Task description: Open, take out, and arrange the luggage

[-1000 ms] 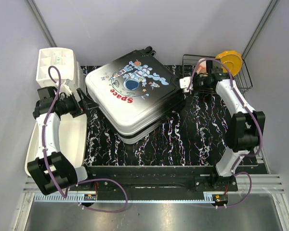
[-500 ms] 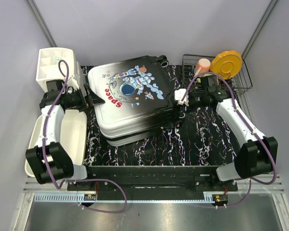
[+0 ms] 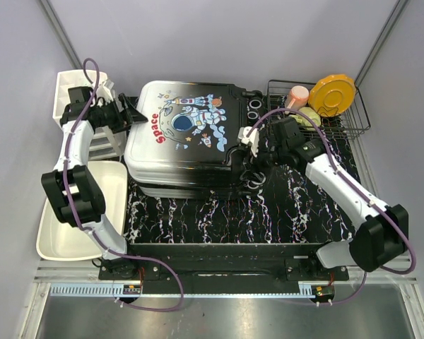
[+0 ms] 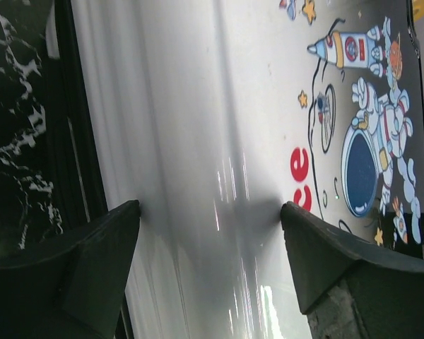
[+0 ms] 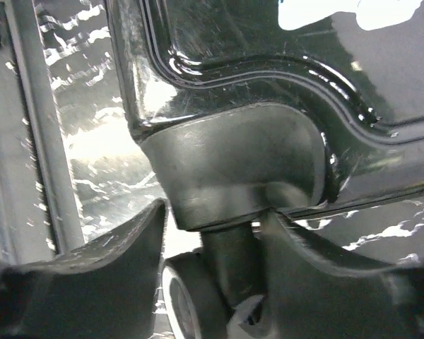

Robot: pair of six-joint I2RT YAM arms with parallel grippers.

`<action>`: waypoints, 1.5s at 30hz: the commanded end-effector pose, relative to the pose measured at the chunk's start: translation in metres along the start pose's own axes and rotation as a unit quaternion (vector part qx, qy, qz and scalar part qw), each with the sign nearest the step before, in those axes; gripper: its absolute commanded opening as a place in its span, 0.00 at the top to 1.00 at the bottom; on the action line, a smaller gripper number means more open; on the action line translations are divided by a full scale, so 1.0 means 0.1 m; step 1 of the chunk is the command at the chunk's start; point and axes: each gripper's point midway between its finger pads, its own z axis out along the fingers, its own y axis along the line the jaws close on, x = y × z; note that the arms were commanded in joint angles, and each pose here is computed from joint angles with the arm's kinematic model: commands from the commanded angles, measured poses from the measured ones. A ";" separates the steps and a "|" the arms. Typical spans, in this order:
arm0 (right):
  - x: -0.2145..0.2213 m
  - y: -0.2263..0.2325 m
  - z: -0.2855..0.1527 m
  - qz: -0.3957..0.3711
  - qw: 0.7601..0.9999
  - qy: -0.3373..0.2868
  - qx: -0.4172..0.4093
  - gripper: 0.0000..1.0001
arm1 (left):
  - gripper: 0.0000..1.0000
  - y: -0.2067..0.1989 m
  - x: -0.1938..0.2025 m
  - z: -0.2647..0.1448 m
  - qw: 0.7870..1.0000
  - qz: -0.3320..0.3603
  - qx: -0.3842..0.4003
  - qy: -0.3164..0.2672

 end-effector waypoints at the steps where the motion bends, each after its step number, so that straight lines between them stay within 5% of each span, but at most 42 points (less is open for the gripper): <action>1: -0.30 0.49 -0.19 0.040 0.995 -0.070 -0.052 0.25 | 0.33 -0.12 -0.12 0.09 0.997 0.073 -0.002 -0.006; 4: -0.37 0.25 -0.49 0.034 0.991 -0.125 0.035 0.01 | 0.28 -0.21 -0.11 0.01 0.996 0.089 0.002 -0.011; 8: -0.32 -0.11 -0.87 0.060 0.975 -0.163 0.135 0.00 | 0.23 -0.29 -0.02 -0.09 0.995 0.104 0.006 -0.011; 14: 0.06 -0.54 -1.30 0.136 0.961 -0.196 0.141 0.00 | 0.16 -0.49 0.02 -0.22 0.992 0.121 0.030 -0.014; 21: 0.71 -0.81 -0.95 0.138 0.967 -0.205 0.064 0.13 | 0.15 -0.66 -0.02 -0.28 0.991 0.122 0.052 -0.024; 35: 0.64 -0.23 0.10 0.282 0.936 -0.178 -0.110 0.23 | 0.15 -0.76 -0.10 -0.28 0.992 0.111 0.057 -0.035; 45: 0.72 -0.24 0.38 0.314 0.924 -0.204 -0.075 0.18 | 0.15 -0.69 -0.05 -0.25 0.993 0.105 0.051 -0.030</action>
